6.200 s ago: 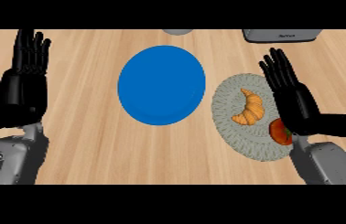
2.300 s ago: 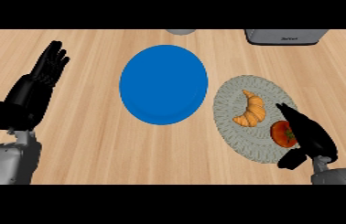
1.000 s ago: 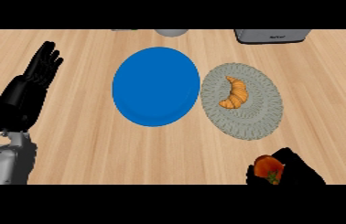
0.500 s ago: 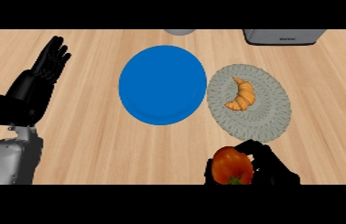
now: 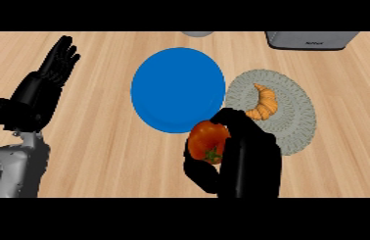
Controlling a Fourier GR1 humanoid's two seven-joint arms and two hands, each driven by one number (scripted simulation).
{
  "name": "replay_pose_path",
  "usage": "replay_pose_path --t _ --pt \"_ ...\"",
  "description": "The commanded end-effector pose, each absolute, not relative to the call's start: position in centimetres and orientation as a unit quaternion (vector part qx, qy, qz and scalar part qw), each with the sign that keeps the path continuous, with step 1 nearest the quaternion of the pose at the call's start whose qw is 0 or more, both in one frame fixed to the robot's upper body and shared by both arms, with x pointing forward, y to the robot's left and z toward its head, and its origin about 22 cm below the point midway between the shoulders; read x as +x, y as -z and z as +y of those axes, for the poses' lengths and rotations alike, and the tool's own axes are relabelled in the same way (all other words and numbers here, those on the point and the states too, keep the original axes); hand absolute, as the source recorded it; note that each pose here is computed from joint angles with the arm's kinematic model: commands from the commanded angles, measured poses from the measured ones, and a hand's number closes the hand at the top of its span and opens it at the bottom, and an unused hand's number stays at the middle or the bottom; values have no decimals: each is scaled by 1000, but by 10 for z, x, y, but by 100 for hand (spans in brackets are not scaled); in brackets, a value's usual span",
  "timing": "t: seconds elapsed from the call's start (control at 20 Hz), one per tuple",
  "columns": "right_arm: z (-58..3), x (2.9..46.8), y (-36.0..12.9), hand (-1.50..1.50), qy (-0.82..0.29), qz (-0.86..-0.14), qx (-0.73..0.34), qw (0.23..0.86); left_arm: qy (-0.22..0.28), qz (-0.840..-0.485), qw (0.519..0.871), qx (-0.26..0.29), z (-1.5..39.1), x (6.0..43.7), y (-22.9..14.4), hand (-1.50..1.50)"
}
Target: Pick the tomato from the placemat and place it in the plate
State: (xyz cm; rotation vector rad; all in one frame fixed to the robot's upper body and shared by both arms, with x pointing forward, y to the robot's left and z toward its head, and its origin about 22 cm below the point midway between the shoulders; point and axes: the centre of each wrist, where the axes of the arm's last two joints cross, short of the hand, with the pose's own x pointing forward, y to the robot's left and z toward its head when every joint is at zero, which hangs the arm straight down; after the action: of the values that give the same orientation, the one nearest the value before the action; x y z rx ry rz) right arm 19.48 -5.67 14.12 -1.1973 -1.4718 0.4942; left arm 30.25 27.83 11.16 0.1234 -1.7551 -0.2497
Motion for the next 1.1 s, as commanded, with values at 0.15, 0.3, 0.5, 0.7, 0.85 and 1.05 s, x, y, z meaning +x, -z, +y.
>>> replay_pose_path --t 0.15,0.3,0.5,0.7,0.85,1.05 --pt "-34 259 -156 150 -152 -595 -478 628 115 -767 629 44 257 301 -105 0" --pt "-27 287 -154 150 -154 -588 -475 636 120 -772 623 36 257 306 -113 0" --pt "-31 326 -132 150 -154 -569 -488 644 121 -772 622 34 252 307 -110 0" --pt "-31 356 -120 150 -164 -533 -505 658 125 -774 620 36 252 304 -117 0" --pt "-30 375 -115 150 -179 -537 -498 657 118 -770 626 41 269 313 -114 0" --pt "-38 388 -96 150 -147 -515 -489 688 137 -770 623 28 249 316 -109 0"
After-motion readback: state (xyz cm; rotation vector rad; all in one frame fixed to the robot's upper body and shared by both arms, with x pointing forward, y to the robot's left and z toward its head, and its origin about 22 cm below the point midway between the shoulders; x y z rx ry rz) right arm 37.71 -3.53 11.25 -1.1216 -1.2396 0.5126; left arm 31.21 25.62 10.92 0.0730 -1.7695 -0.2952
